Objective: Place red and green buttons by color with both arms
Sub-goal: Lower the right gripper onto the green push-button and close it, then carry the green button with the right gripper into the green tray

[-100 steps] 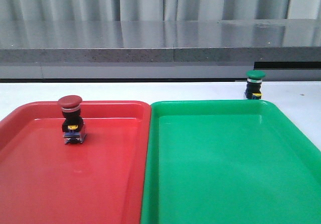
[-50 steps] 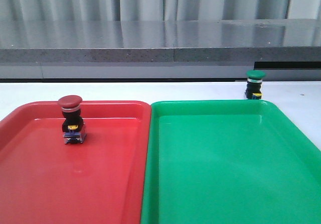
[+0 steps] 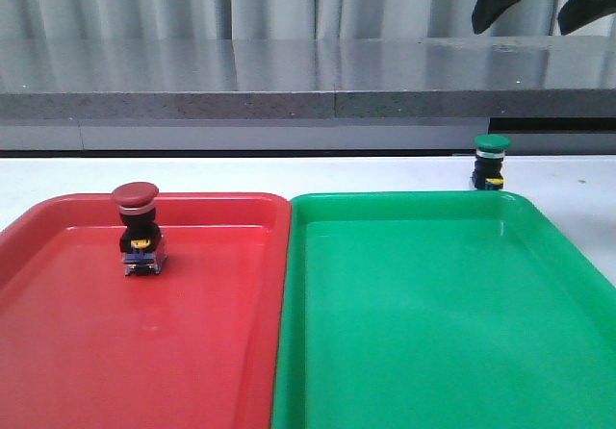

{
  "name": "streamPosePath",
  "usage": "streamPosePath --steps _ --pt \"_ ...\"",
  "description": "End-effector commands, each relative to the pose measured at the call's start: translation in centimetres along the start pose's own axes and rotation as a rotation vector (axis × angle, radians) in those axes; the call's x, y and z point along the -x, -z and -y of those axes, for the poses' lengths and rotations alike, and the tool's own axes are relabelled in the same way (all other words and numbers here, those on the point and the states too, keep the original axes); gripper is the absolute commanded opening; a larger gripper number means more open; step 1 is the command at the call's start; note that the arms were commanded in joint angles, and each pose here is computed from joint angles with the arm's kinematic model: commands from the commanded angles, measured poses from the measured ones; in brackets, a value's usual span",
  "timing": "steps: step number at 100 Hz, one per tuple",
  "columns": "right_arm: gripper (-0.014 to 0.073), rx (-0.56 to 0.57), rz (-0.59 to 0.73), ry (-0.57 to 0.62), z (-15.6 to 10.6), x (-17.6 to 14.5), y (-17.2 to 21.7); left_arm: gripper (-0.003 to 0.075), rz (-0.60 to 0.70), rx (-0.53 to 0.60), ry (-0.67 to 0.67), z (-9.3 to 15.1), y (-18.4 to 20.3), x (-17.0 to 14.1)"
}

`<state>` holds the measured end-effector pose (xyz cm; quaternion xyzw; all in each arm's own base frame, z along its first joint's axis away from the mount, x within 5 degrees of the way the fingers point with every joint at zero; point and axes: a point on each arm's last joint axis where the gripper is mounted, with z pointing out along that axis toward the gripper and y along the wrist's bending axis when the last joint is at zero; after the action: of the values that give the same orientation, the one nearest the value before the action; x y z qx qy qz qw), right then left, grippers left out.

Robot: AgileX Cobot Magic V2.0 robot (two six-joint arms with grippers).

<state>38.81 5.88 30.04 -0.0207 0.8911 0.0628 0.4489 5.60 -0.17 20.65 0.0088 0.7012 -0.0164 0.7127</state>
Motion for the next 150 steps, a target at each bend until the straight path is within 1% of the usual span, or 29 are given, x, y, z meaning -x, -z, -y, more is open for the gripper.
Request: streamPosePath --steps 1,26,50,73,97,102,107,124,133,142,150 --pt "0.0654 0.007 0.117 0.02 -0.2 2.5 0.7 -0.0019 0.089 -0.008 0.009 0.1 0.2 0.1" --pt "0.0654 -0.02 0.047 0.058 0.3 1.6 -3.6 -0.0019 0.089 -0.008 0.009 0.1 0.2 0.1" --pt "0.0654 -0.027 -0.039 0.06 0.6 -0.5 -6.9 -0.0019 0.089 -0.008 0.009 0.1 0.2 0.1" --pt "0.0654 -0.03 -0.076 0.059 0.7 -1.5 -8.2 -0.0019 0.089 -0.008 0.009 0.1 0.2 0.1" --pt "0.0651 -0.033 -0.112 0.057 0.8 -2.0 -8.4 -0.0019 0.089 -0.008 0.009 0.1 0.2 0.1" --pt "0.0629 -0.034 -0.119 0.057 0.8 -2.1 -8.4 -0.0019 0.089 -0.008 0.009 0.1 0.2 0.1" --pt "0.059 -0.034 -0.125 0.057 0.8 -2.1 -8.4 -0.0019 0.089 -0.008 0.009 0.1 0.2 0.1" --pt "0.0405 -0.035 -0.133 0.057 0.8 -2.2 -8.4 -0.0019 0.089 -0.008 0.009 0.1 0.2 0.1" --pt "0.033 -0.035 -0.133 0.057 0.8 -2.2 -8.4 -0.0019 0.089 -0.008 0.009 0.1 0.2 0.1" --pt "0.028 -0.035 -0.132 0.057 0.8 -2.2 -8.4 -0.0019 0.089 -0.008 0.009 0.1 0.2 0.1" --pt "0.0266 -0.034 -0.129 0.058 0.8 -2.1 -8.3 -0.0019 0.089 -0.008 0.009 0.1 0.2 0.1"
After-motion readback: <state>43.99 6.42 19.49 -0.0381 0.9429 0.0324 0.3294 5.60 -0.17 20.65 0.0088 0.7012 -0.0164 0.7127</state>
